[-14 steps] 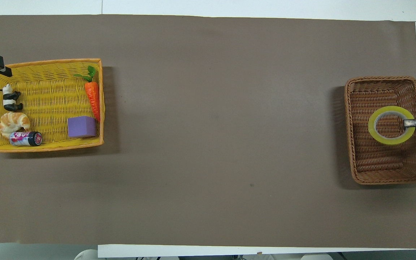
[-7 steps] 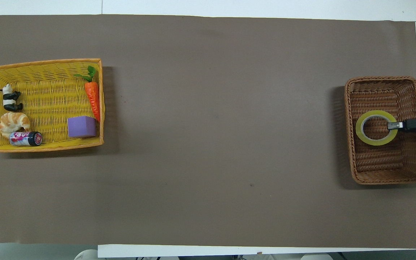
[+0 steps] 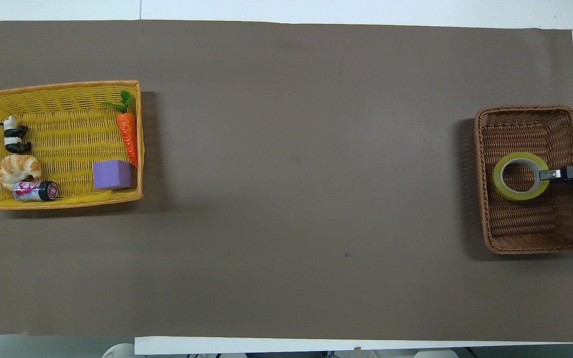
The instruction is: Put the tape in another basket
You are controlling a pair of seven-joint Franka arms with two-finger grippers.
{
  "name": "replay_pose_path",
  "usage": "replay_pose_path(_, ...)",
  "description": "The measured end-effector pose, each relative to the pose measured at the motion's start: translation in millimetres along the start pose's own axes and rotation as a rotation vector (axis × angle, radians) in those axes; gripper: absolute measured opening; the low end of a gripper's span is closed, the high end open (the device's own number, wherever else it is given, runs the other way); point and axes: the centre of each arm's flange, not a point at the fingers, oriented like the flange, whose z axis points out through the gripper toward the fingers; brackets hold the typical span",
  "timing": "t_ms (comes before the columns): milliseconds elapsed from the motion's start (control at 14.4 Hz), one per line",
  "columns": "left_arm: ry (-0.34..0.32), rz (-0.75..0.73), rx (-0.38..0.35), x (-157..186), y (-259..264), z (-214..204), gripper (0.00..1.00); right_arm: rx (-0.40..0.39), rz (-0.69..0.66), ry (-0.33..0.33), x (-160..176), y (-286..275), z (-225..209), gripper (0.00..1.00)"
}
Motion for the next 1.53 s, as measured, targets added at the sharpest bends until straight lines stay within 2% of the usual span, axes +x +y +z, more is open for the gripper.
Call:
replay_pose_path(139, 0.007, 0.0, -0.001, -7.2, -1.0, -5.7, 1.0, -0.187, -0.097, -0.048, 15.6, -37.3, -19.9, 1.0)
replay_pose_path(277, 0.002, 0.0, -0.002, -17.0, -2.1, -7.6, 1.0, -0.405, -0.192, -0.105, 34.7, -111.9, -41.9, 1.0)
replay_pose_path(416, -0.01, 0.001, -0.002, -24.0, -2.6, -3.5, 1.0, -0.579, -0.179, -0.116, 41.4, -191.1, -57.1, 1.0)
replay_pose_path(555, -0.022, 0.002, -0.002, -26.0, -2.5, 1.5, 1.0, -0.675, -0.08, -0.085, 33.9, -246.9, -67.0, 1.0)
replay_pose_path(763, -0.035, 0.002, -0.001, -25.8, -2.2, 7.7, 1.0, -0.736, 0.016, -0.085, 11.9, -305.0, -80.2, 1.0)
replay_pose_path(971, -0.045, 0.003, 0.0, -25.5, -1.6, 12.4, 1.0, -0.757, -0.001, -0.095, 10.2, -350.5, -76.0, 1.0)
replay_pose_path(1179, -0.045, 0.006, 0.0, -25.6, -0.3, 12.5, 1.0, -0.765, -0.033, -0.106, 14.2, -372.8, -63.4, 1.0)
replay_pose_path(1318, -0.047, 0.002, 0.0, -25.5, -2.3, 13.1, 1.0, -0.773, -0.009, -0.107, 16.0, -391.3, -48.8, 1.0)
replay_pose_path(1526, -0.049, -0.006, -0.001, -25.4, -6.5, 13.8, 1.0, -0.775, 0.024, -0.108, 12.6, -396.2, -49.6, 1.0)
